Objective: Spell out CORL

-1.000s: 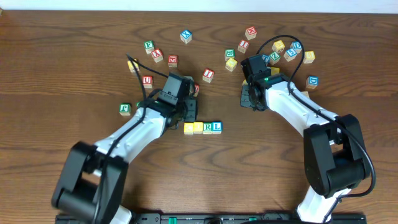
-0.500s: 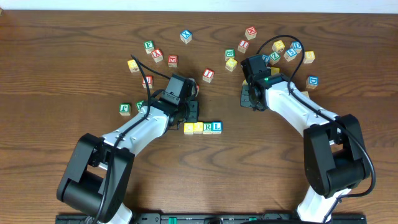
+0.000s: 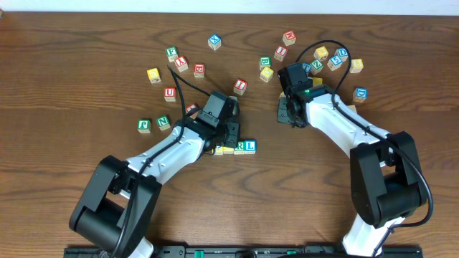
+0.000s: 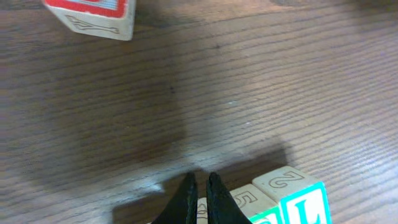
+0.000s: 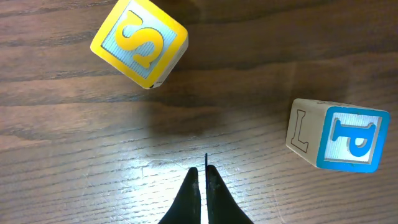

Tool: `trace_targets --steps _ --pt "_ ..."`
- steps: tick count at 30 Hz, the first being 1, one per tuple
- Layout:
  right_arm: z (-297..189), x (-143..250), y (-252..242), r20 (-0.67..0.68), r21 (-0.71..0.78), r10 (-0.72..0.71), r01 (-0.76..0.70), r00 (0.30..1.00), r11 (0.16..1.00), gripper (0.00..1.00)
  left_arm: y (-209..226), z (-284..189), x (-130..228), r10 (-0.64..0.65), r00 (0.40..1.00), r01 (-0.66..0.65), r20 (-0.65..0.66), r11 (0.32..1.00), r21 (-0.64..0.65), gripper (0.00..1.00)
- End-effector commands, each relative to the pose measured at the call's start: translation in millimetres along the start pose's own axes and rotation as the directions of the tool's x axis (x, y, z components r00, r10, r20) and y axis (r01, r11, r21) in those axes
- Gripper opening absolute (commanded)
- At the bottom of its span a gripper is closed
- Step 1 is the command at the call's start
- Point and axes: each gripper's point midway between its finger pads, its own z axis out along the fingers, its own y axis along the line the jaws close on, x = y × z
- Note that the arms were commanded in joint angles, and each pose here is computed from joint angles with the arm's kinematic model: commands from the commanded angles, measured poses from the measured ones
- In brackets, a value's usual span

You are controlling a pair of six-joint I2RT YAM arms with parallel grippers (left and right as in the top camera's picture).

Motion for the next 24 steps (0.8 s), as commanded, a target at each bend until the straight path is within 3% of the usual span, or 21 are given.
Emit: trace_targets --steps 1,24 --pt "2.7 1.4 -3.2 -0.004 0.013 -0.007 0.007 1.0 1.0 0.01 8.4 -1.4 -7.1 -0.019 1.0 0.02 0.02 0.998 -0.052 0.07" --pt "2.7 1.6 -3.4 -0.005 0.013 -0.007 0.007 1.0 1.0 0.01 9.5 -1.4 -0.6 -0.033 0.999 0.033 -0.005 0.998 -0.056 0.07"
